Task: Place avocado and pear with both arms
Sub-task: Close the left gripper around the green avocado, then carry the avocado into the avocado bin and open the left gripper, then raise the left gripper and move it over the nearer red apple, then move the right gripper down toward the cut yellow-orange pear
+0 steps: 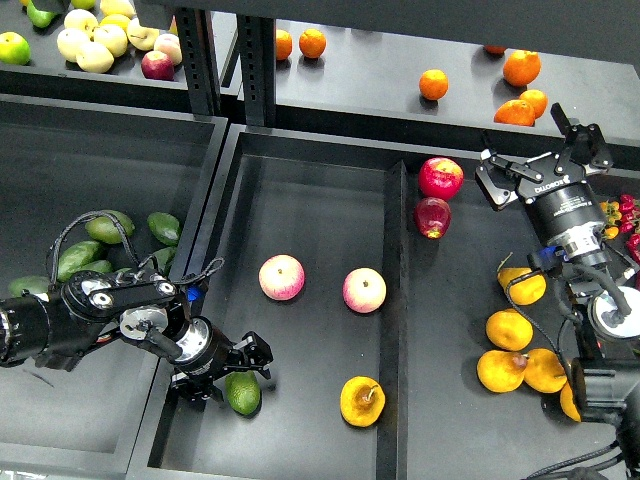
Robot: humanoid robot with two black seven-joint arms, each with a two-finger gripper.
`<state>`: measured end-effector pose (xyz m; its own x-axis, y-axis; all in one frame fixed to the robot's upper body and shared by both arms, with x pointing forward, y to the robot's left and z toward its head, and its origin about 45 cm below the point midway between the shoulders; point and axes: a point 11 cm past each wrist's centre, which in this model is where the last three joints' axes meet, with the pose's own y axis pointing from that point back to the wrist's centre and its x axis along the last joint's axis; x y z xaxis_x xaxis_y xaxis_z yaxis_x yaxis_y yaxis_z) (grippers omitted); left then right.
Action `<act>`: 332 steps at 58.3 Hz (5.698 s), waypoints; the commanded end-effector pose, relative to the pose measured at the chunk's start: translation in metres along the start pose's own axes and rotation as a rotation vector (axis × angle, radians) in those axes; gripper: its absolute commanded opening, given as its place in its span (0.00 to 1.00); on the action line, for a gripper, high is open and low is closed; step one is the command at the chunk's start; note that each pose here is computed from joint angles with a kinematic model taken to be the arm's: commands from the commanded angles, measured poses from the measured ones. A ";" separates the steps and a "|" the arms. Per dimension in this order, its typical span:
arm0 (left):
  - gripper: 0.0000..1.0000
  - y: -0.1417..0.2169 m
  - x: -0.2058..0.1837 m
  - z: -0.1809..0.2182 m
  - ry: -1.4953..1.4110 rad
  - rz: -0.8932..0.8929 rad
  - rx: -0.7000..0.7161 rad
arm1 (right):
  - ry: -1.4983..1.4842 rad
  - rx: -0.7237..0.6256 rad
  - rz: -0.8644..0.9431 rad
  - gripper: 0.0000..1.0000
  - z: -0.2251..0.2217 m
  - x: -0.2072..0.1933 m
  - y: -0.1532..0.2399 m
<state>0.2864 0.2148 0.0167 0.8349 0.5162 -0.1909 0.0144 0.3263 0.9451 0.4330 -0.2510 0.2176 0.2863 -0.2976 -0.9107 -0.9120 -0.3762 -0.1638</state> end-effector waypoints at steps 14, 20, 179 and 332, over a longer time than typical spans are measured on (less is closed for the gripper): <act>0.69 0.000 0.002 -0.002 -0.030 0.017 0.020 | 0.001 0.001 -0.005 0.99 0.000 -0.001 0.000; 0.64 0.000 0.003 -0.004 -0.027 0.021 0.024 | 0.002 0.003 -0.005 0.99 -0.001 -0.001 0.000; 0.80 0.127 0.128 -0.144 0.346 0.362 0.084 | -0.003 0.019 -0.020 0.99 -0.012 -0.005 0.000; 0.99 0.136 0.016 0.071 0.965 -0.185 -1.369 | 0.844 -1.306 0.195 0.99 0.088 0.084 0.103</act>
<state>0.3409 0.2126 0.1607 0.2481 0.4881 -0.8368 -0.8232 0.5616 0.0836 0.3469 -0.2538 0.1130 0.6630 -0.6687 -0.3365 -0.2650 -0.6300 0.7300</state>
